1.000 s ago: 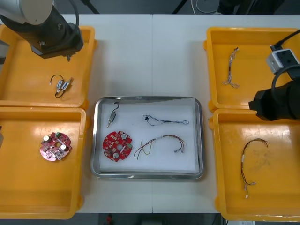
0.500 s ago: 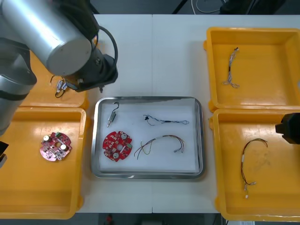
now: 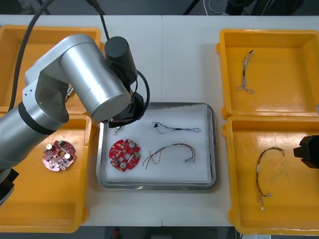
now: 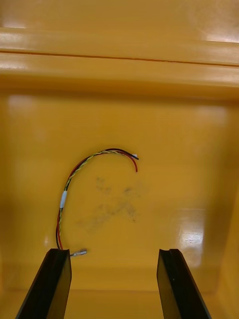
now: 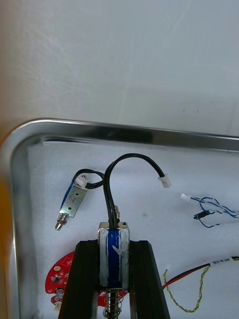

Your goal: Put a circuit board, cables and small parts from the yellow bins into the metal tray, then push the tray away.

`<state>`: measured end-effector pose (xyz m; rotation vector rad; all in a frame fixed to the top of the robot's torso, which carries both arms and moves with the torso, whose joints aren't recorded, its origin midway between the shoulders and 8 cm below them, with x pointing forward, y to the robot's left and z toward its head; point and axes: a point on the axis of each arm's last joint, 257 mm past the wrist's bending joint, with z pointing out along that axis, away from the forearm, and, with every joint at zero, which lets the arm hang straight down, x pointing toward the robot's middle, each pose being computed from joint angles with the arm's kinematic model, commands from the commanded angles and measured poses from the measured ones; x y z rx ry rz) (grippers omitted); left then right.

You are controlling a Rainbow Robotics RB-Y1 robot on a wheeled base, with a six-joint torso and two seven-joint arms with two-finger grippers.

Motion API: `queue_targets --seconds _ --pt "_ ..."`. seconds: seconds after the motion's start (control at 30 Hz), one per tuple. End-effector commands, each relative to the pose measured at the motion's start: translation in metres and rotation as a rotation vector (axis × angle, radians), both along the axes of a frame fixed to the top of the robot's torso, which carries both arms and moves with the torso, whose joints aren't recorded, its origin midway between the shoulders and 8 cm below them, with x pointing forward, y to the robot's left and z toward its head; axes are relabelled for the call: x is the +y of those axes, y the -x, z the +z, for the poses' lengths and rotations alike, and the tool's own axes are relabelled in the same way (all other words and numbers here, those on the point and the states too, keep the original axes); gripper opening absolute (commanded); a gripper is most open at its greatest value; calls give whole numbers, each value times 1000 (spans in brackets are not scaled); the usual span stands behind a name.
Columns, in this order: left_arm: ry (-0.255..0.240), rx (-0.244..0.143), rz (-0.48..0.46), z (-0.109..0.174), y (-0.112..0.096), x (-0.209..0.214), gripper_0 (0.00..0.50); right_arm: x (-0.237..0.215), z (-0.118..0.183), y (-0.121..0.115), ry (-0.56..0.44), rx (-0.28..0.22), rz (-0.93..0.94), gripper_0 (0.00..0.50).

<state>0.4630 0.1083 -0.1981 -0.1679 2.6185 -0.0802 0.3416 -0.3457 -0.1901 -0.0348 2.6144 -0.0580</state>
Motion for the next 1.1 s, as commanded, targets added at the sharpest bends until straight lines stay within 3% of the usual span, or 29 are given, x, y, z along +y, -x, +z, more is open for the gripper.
queue_targets --seconds 0.03,0.37,0.4,0.43,0.47,0.5,0.53,0.57,0.83,1.1 --pt "-38 21 -80 -28 3 -13 0 -10 10 4 9 -23 -37 500" --pt "-59 20 -87 -54 -3 -15 6 -6 10 5 2 -21 -27 500" --pt "-60 22 -87 -55 -2 -16 60 -6 10 5 1 -19 -27 500" --pt "-63 21 -90 -56 -1 -16 152 -6 10 5 1 -19 -25 500" --pt "-62 21 -90 -57 -1 -16 200 -5 10 5 0 -19 -24 500" --pt "-64 20 -90 -58 -1 -17 297 -5 10 5 0 -19 -24 500" --pt "-63 18 -90 -58 -1 -17 426 -5 10 5 -1 -19 -23 500" --pt "-62 18 -88 -58 -1 -17 487 -5 9 5 -2 -17 -24 500" --pt "-60 5 -74 -52 0 -18 500 -4 10 5 -1 -18 -12 500" --pt "-62 -13 -26 -12 5 0 500 15 18 -1 -11 -20 67 500"
